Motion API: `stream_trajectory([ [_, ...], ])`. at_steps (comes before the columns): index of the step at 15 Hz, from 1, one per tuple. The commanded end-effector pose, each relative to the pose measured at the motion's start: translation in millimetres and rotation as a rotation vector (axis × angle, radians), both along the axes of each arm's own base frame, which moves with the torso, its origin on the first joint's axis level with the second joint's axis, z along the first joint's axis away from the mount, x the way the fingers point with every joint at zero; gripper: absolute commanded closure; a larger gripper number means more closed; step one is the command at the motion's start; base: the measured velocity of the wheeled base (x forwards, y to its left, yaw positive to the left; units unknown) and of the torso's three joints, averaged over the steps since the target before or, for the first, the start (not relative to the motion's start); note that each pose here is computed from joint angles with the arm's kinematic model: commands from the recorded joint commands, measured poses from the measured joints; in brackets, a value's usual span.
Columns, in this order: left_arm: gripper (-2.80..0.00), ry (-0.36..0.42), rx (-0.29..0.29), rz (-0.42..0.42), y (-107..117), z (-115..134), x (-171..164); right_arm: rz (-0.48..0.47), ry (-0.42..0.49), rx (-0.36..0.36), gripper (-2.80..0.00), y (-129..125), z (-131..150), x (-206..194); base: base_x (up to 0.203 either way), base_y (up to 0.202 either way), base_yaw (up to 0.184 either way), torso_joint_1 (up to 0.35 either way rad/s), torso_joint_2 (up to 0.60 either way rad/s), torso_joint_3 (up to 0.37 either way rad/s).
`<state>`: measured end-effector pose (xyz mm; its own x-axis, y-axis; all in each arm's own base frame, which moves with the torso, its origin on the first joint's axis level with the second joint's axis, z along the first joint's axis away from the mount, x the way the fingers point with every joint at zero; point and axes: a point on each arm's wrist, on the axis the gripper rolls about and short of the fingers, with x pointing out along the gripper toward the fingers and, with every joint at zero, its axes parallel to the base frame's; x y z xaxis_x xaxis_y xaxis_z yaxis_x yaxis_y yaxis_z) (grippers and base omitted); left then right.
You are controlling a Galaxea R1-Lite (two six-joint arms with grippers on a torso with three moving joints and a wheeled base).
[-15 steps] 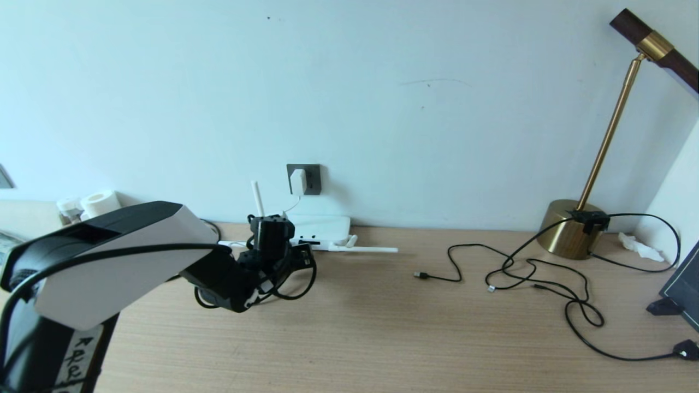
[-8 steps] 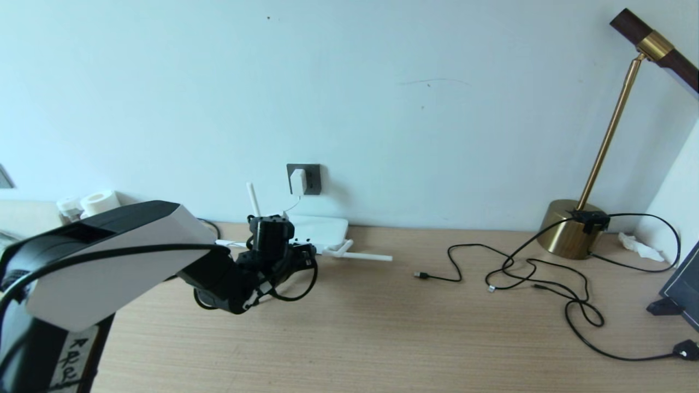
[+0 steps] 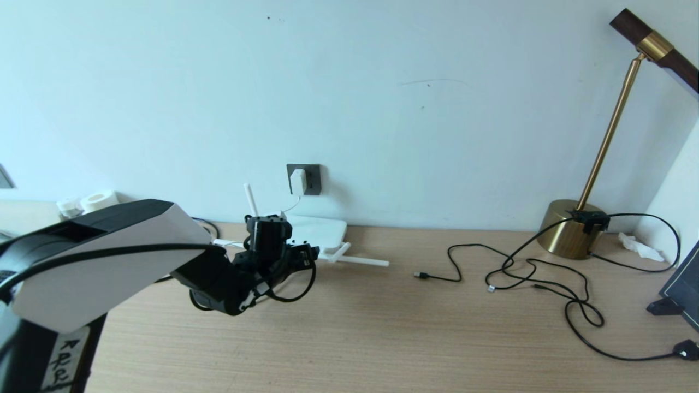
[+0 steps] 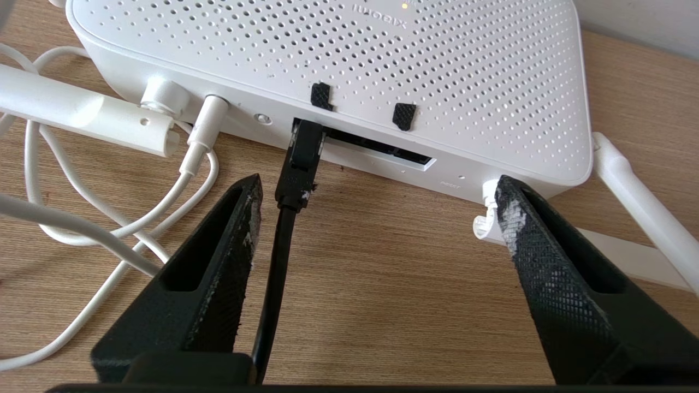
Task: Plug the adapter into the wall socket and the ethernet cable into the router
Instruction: Plug cable into router interface
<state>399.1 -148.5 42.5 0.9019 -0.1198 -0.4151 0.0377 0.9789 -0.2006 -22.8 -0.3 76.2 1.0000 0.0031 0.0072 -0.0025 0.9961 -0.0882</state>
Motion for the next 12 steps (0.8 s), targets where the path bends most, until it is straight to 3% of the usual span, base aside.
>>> stream_trajectory([
  [1, -2.8, -0.005, -0.001, 0.003, 0.9, 2.2, -1.2, 0.0, 0.005, -0.001, -2.8, 0.0, -1.0, 0.4, 0.0, 0.0, 0.0, 0.0, 0.0, 0.0],
  [5, -2.8, -0.002, -0.002, 0.006, 0.4, 1.1, -1.6, 0.0, 0.004, -0.001, -2.8, 0.0, -0.8, 0.4, 0.0, 0.0, 0.0, 0.0, 0.0, 0.0],
  [8, -2.8, 0.008, -0.043, 0.026, 1.0, 0.2, -1.5, 0.0, 0.004, -0.001, -2.8, 0.0, -0.8, 0.3, 0.0, 0.0, 0.0, 0.0, 0.0, 0.0],
  [10, -2.8, 0.018, -0.041, 0.026, 2.4, -0.5, -5.9, 0.0, 0.005, -0.001, -2.8, 0.0, -0.9, 0.4, 0.0, 0.0, 0.0, 0.0, 0.0, 0.0],
  [12, -2.8, 0.01, -0.044, 0.02, 4.2, 11.5, -16.5, 0.0, 0.006, -0.001, -2.8, 0.0, -1.2, 0.5, 0.0, 0.0, 0.0, 0.0, 0.0, 0.0],
])
